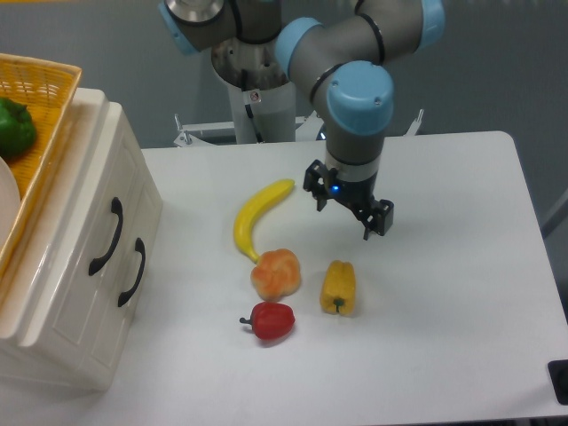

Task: Slide open the top white drawer
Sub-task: 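Move the gripper over the banana toward the upper drawer handle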

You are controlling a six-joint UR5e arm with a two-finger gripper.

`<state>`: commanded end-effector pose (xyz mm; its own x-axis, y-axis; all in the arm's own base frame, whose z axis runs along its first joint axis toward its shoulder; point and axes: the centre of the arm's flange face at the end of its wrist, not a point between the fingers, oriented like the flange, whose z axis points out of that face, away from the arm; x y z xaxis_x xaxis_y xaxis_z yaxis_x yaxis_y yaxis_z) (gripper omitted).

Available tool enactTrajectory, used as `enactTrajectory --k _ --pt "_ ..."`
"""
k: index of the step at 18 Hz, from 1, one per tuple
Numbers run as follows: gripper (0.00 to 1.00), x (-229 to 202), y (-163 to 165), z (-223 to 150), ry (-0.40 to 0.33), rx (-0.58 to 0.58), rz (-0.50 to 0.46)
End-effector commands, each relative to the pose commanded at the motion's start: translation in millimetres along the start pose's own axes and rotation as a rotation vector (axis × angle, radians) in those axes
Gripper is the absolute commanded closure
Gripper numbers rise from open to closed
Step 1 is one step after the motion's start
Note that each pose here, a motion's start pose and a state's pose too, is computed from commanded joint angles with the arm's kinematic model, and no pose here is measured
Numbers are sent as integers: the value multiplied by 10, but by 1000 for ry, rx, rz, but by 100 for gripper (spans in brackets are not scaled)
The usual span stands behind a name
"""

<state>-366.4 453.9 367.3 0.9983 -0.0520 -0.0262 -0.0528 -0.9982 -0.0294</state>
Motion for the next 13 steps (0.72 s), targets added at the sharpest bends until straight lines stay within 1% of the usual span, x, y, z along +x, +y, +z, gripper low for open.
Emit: enactTrajectory --k 4,7,9,10,12,13 --pt "0 228 -195 -23 6 4 -81" --pt "0 468 -375 87 26 -7 -148" --pt "0 566 -446 128 35 -10 -149" --pt "0 602 -473 128 42 -4 -162" --pt "0 635 -515 105 70 30 -223" --pt "0 652 -530 78 77 43 -237"
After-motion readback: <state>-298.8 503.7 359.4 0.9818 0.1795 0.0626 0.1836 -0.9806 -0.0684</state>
